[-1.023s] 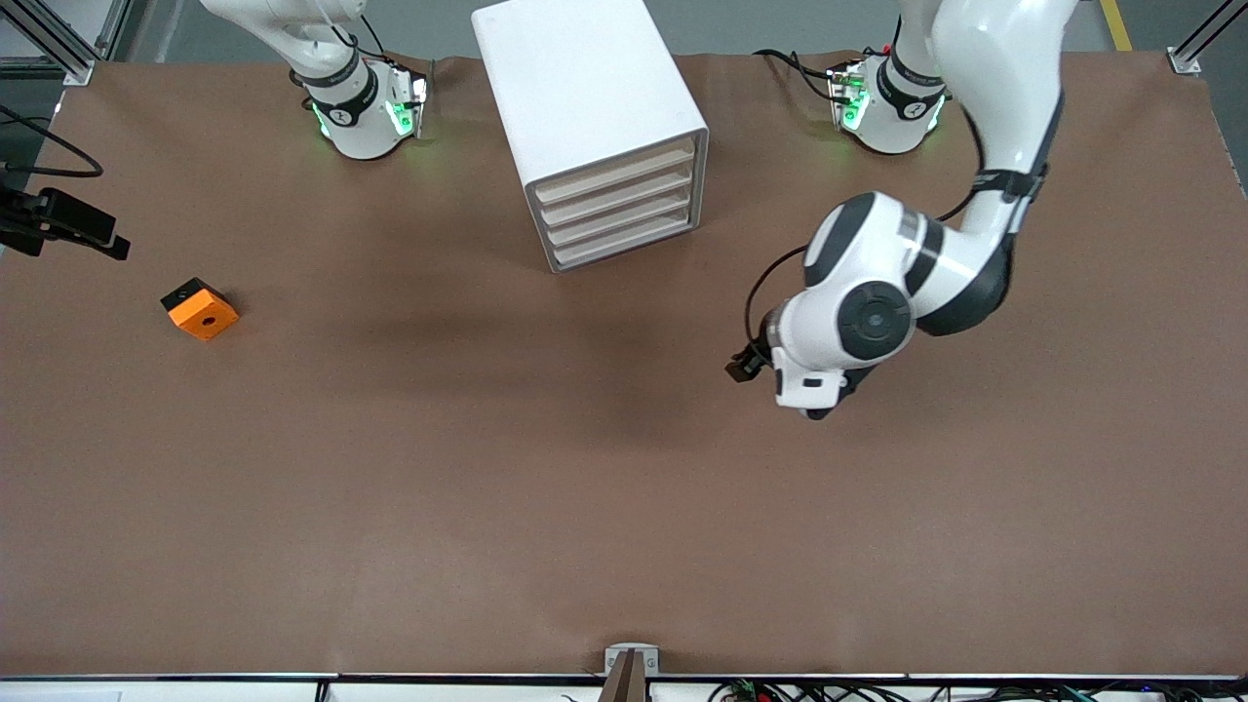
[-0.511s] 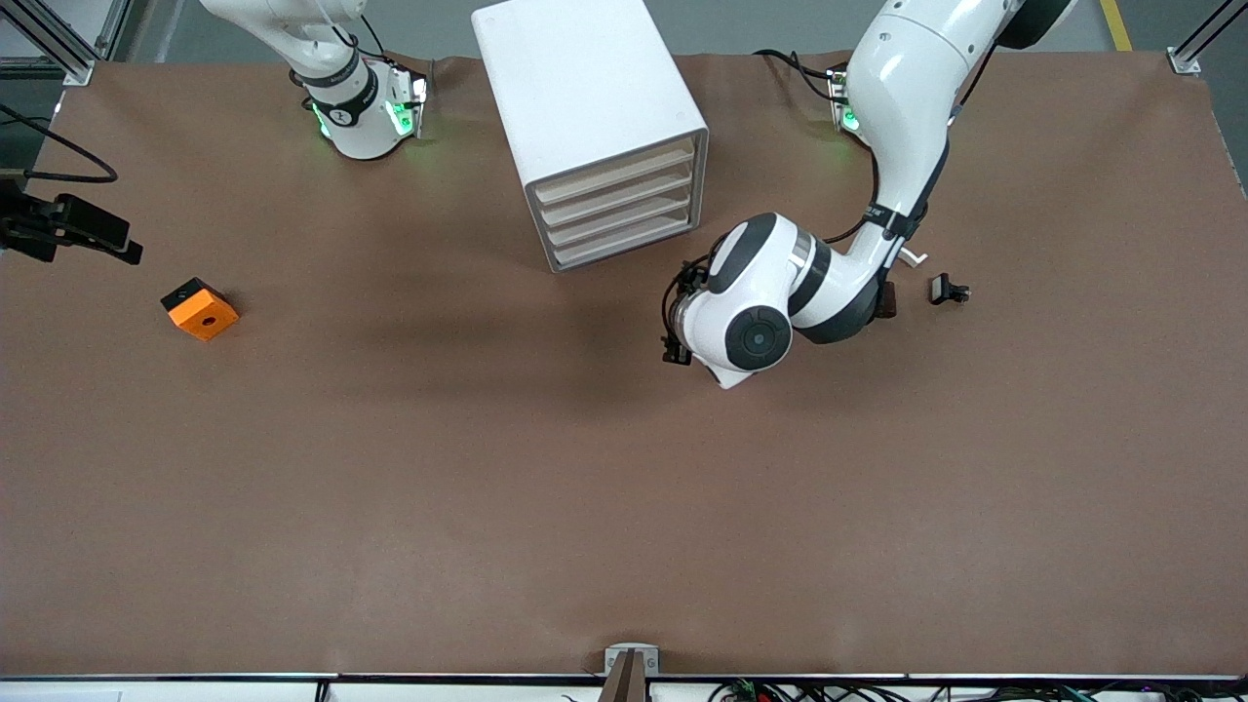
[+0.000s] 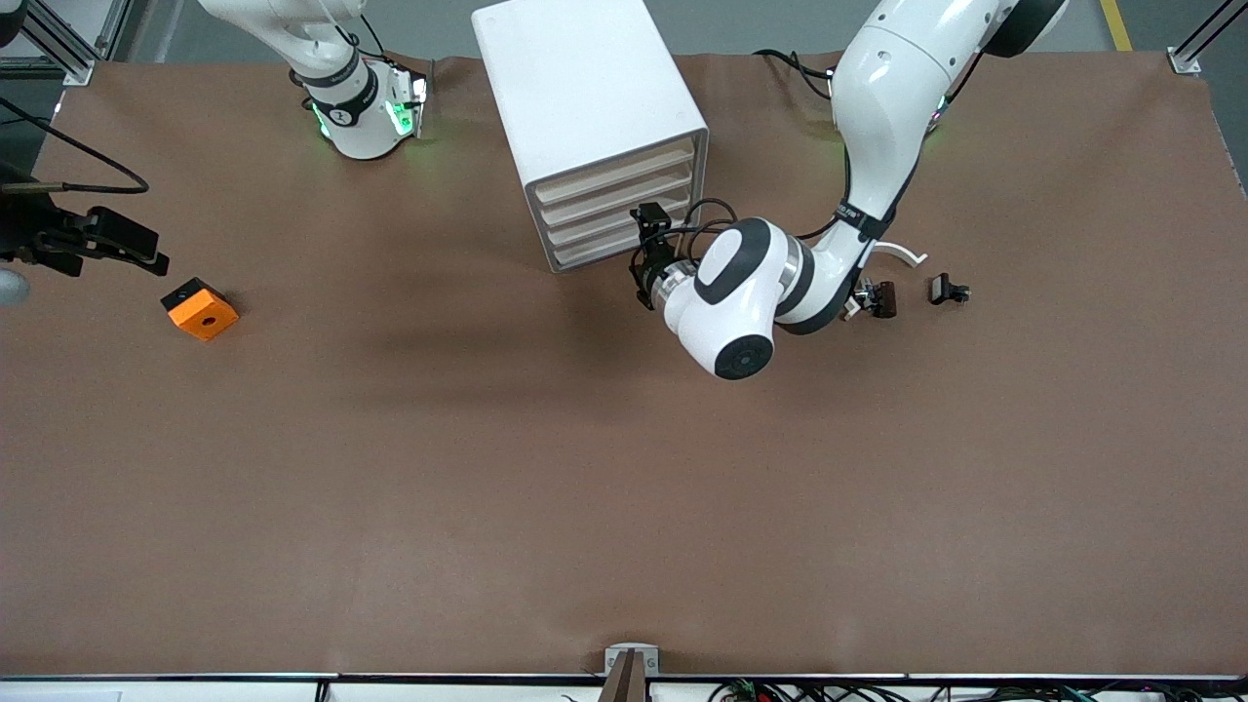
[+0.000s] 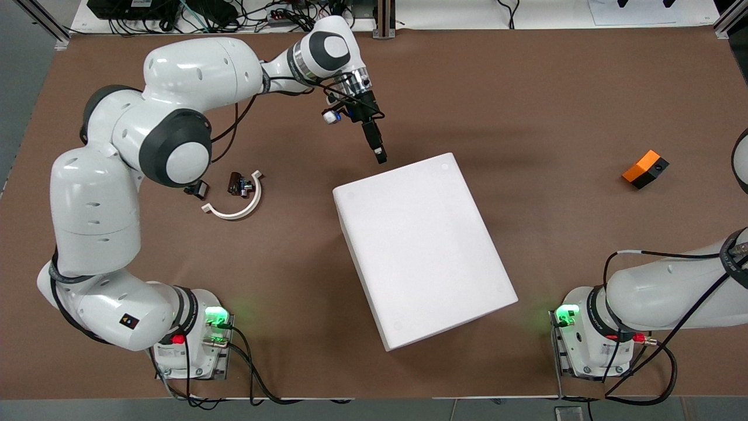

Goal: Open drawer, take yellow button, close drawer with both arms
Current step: 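Hook the left gripper onto the top drawer front, then pull the drawer open with the left gripper while the right gripper reaches in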

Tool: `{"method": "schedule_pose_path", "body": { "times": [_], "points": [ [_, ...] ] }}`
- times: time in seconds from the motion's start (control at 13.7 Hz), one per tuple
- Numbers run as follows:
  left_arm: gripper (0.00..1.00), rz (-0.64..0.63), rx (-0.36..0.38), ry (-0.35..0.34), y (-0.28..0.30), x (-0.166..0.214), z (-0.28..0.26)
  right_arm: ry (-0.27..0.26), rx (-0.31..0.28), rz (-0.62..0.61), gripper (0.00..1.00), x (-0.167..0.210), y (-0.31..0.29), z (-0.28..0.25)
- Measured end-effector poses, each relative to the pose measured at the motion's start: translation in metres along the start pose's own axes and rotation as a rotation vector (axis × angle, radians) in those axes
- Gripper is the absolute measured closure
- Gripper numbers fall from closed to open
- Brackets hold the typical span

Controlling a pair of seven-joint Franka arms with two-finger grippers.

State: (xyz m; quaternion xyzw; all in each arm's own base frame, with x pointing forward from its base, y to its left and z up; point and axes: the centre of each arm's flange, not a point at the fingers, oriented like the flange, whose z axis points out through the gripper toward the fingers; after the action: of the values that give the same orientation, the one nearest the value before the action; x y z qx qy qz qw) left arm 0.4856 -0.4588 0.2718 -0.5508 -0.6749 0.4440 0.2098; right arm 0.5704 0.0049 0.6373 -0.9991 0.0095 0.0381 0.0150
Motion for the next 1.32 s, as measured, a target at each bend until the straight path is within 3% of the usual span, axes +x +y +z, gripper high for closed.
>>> {"method": "schedule_pose_path", "body": {
  "times": [0.22,0.37,0.73,0.88,0.95,1.17,1.24,1.32],
  "points": [
    [0.02,-0.069,0.111,-0.037,0.010,0.001,0.017,-0.004,-0.002,0.023,0.00,0.006,-0.012,0.008],
    [0.10,-0.101,0.176,-0.051,0.012,0.002,0.026,-0.003,-0.007,0.067,0.00,0.014,-0.040,0.019],
    [0.22,-0.146,0.269,-0.020,-0.004,-0.004,0.039,-0.046,-0.026,0.029,0.00,0.022,-0.094,0.049],
    [0.35,-0.144,0.294,0.009,-0.013,-0.010,0.052,-0.045,-0.036,0.002,0.00,0.014,-0.133,0.050],
    [0.35,-0.142,0.300,0.019,-0.016,-0.013,0.058,-0.044,-0.040,-0.005,0.00,0.008,-0.152,0.050],
    [0.67,-0.151,0.309,0.030,-0.020,-0.017,0.067,-0.043,-0.044,-0.033,0.00,-0.002,-0.182,0.051],
    [0.74,-0.155,0.312,0.031,-0.018,-0.016,0.069,-0.044,-0.046,-0.047,0.00,-0.005,-0.191,0.052],
    [0.74,-0.160,0.315,0.031,-0.015,-0.015,0.070,-0.045,-0.045,-0.063,0.00,-0.008,-0.200,0.053]
  ]
}}
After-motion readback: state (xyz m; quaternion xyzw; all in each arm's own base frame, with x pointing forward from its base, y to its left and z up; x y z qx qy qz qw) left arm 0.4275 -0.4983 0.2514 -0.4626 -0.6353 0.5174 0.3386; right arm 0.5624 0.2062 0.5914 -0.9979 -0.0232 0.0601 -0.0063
